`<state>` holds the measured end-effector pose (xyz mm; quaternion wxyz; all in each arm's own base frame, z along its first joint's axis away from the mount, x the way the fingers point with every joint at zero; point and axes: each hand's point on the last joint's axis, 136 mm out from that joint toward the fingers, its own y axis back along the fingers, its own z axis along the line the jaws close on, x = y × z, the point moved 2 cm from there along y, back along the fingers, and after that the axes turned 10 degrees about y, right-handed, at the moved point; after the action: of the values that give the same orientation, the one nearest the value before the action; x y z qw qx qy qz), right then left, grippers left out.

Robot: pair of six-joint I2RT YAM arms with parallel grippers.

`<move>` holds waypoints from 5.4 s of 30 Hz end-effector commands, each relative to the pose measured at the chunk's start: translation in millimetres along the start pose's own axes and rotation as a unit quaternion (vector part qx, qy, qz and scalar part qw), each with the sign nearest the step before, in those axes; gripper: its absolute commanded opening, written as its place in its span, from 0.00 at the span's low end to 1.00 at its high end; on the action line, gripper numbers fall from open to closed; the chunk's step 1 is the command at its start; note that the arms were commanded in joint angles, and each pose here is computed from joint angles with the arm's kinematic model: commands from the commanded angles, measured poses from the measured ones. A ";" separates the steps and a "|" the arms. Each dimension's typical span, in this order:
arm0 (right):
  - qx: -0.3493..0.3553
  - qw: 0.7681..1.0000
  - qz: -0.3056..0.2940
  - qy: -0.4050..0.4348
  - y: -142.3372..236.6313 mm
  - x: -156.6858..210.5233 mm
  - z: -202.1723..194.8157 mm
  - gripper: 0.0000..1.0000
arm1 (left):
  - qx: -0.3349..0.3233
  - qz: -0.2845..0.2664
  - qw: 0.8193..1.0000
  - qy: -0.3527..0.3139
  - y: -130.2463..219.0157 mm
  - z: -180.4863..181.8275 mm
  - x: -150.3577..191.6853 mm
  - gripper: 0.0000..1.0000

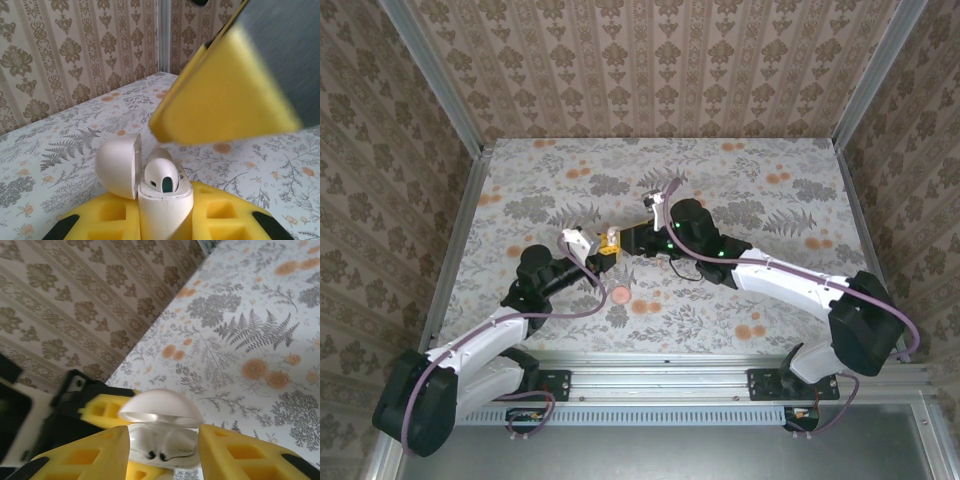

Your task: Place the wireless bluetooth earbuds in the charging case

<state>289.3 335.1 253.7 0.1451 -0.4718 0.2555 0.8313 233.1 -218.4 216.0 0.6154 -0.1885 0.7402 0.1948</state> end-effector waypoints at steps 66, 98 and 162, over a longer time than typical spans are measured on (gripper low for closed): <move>-0.351 0.821 0.048 0.448 44.3 17.1 36.0 0.62 | 0.127 -0.013 0.991 -0.036 8.8 -46.7 -36.1 0.06; -0.365 0.808 0.033 0.461 35.2 9.0 31.3 0.26 | 0.137 -0.012 0.990 -0.041 9.6 -50.4 -38.8 0.06; -0.006 0.851 0.525 0.000 132.7 129.1 -281.8 0.13 | -0.111 0.141 0.983 0.045 10.8 27.6 24.7 0.73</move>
<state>361.7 76.9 65.6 -0.3040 -0.2952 0.4476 0.7875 241.0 -195.7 176.3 0.5217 -0.1471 0.7625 0.3534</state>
